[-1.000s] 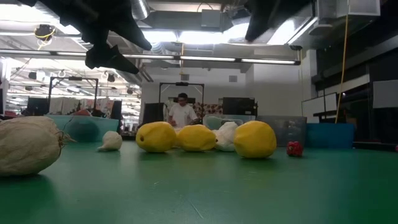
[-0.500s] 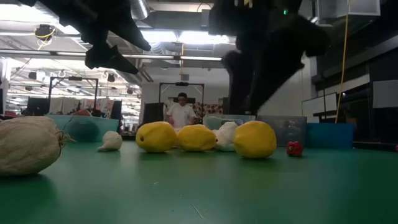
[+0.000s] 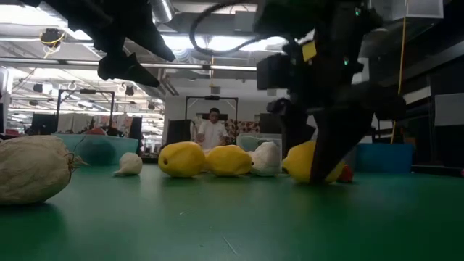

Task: Sort produce into baskets
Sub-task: Put the yellow lemon into the blue bin

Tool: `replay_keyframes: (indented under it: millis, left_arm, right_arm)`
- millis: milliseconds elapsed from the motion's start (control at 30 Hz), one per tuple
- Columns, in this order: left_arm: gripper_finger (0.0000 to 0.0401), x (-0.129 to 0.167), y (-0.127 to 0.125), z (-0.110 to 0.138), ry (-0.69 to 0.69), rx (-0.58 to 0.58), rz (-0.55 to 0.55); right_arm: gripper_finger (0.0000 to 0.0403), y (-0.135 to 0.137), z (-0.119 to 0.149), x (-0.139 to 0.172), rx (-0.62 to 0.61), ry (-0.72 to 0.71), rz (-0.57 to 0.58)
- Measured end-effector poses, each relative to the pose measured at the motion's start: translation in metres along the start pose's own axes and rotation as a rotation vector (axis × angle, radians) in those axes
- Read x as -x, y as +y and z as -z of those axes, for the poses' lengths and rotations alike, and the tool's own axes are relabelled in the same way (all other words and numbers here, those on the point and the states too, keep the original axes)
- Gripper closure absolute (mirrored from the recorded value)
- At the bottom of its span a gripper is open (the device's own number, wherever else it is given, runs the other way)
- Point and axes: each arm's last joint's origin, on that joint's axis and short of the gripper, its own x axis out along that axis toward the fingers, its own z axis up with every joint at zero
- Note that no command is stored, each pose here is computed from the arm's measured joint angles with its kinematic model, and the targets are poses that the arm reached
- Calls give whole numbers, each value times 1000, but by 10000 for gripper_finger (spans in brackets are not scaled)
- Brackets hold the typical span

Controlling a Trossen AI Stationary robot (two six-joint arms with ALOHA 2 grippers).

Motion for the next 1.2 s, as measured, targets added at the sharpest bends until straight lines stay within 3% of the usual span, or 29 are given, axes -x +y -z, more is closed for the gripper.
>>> replay_keyframes:
  millis: [233,500,700,933,1200]
  left_arm:
    - [52,0,0,0,-1,8,-1]
    - [52,0,0,0,-3,16,-3]
    - [52,0,0,0,-3,16,-3]
    - [52,0,0,0,-2,17,-2]
    - [52,0,0,0,-2,17,-3]
  right_arm:
    - [132,0,5,-6,-21,-17,26]
    - [213,1,5,-5,-26,-15,25]
    - [213,-1,6,1,-37,-23,36]
    - [210,-16,12,37,-74,-41,94]
    - [196,-71,40,100,-248,-37,268]
